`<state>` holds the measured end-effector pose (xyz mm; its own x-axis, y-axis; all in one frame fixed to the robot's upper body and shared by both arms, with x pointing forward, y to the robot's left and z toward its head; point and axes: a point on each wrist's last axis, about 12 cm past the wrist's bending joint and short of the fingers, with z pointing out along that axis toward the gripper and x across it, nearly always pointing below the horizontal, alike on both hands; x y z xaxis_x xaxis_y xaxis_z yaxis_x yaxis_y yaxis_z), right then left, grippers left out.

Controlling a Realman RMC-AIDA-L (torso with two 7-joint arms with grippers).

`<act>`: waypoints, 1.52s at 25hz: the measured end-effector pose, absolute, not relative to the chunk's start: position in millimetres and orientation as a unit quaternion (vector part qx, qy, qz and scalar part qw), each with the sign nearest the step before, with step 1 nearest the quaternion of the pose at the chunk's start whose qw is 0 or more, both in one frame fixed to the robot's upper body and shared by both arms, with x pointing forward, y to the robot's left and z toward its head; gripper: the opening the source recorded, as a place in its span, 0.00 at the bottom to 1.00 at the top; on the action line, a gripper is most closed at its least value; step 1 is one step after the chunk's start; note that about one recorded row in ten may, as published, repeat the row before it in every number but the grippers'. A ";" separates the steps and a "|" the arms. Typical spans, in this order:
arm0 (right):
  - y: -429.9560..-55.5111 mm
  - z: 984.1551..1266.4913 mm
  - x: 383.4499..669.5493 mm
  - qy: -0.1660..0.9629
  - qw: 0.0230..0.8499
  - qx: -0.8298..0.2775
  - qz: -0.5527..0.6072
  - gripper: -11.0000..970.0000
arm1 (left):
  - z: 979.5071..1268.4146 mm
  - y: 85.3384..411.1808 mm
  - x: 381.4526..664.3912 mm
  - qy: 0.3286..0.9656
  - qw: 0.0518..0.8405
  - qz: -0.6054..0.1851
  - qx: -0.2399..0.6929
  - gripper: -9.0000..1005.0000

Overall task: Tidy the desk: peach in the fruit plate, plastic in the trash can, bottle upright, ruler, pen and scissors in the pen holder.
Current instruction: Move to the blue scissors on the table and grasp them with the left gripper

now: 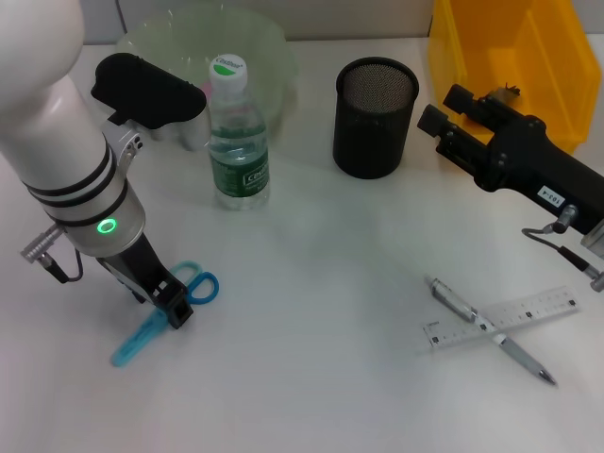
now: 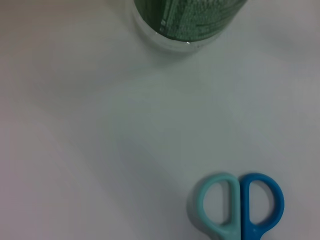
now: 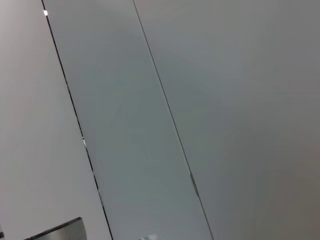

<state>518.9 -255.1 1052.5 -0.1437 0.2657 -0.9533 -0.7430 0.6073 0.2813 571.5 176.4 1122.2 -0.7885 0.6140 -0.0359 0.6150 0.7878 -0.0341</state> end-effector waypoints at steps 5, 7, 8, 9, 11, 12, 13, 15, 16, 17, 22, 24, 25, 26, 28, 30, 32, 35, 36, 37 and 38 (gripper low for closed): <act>-254.6 1053.1 519.6 0.640 0.628 -0.187 0.402 0.59 | 1122.0 176.5 571.4 0.945 0.011 -0.023 0.325 0.58; -254.6 1053.1 519.7 0.640 0.628 -0.187 0.402 0.59 | 1122.0 176.5 571.4 0.945 0.011 -0.023 0.325 0.58; -254.6 1053.1 519.7 0.640 0.628 -0.187 0.402 0.59 | 1122.0 176.5 571.4 0.945 0.011 -0.023 0.325 0.58; -254.6 1053.1 519.7 0.640 0.628 -0.187 0.402 0.59 | 1122.0 176.4 571.3 0.945 0.011 -0.023 0.325 0.58; -254.6 1053.1 519.6 0.640 0.628 -0.187 0.402 0.59 | 1122.6 176.0 571.2 0.946 0.012 -0.022 0.323 0.57; -254.7 1053.0 519.5 0.640 0.628 -0.187 0.402 0.59 | 1122.7 175.7 571.1 0.946 0.013 -0.022 0.324 0.56; -254.8 1052.9 519.3 0.640 0.627 -0.187 0.402 0.59 | 1122.7 175.7 571.1 0.946 0.013 -0.022 0.324 0.55; -255.2 1052.6 518.9 0.640 0.627 -0.186 0.402 0.59 | 1123.5 173.9 570.5 0.944 0.015 -0.022 0.328 0.52; -255.4 1052.5 518.7 0.641 0.627 -0.186 0.402 0.59 | 1124.4 172.6 569.8 0.943 0.017 -0.023 0.331 0.51; -255.6 1052.4 518.6 0.641 0.628 -0.185 0.402 0.59 | 1124.9 172.3 569.7 0.943 0.019 -0.023 0.332 0.50; -257.1 1052.6 517.9 0.640 0.630 -0.181 0.401 0.59 | 1126.1 171.1 568.7 0.942 0.019 -0.022 0.336 0.45; -257.1 1052.6 517.9 0.639 0.631 -0.181 0.401 0.59 | 1125.2 171.5 568.4 0.942 0.017 -0.021 0.335 0.43; -257.1 1052.7 517.8 0.639 0.631 -0.181 0.401 0.59 | 1124.8 171.6 568.3 0.942 0.016 -0.021 0.335 0.42; -257.1 1052.8 517.7 0.639 0.631 -0.181 0.402 0.59 | 1124.8 171.6 568.3 0.942 0.016 -0.021 0.335 0.41; -257.1 1052.8 517.6 0.639 0.631 -0.181 0.402 0.59 | 1124.1 172.1 568.0 0.942 0.015 -0.022 0.334 0.39; -257.1 1052.8 517.6 0.639 0.631 -0.181 0.402 0.59 | 1123.8 172.3 567.8 0.942 0.014 -0.022 0.334 0.39; -257.1 1052.7 517.5 0.639 0.630 -0.181 0.403 0.59 | 1123.0 172.4 567.7 0.942 0.013 -0.021 0.334 0.39; -257.0 1052.7 517.4 0.639 0.630 -0.181 0.403 0.59 | 1122.6 172.6 567.9 0.942 0.013 -0.021 0.334 0.39; -257.1 1052.6 517.3 0.639 0.630 -0.180 0.403 0.59 | 1122.4 172.4 567.9 0.942 0.014 -0.020 0.334 0.39; -257.2 1052.5 517.1 0.639 0.630 -0.180 0.403 0.59 | 1122.2 172.2 567.8 0.942 0.013 -0.020 0.335 0.39; -257.2 1052.4 517.0 0.639 0.629 -0.180 0.404 0.59 | 1122.0 171.7 567.6 0.941 0.013 -0.018 0.337 0.39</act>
<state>517.0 -257.2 1052.4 -0.1432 0.2781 -0.9498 -0.7378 0.6097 0.2898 567.6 171.7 1122.0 -0.7724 0.6341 -0.0368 0.6350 0.7721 -0.0252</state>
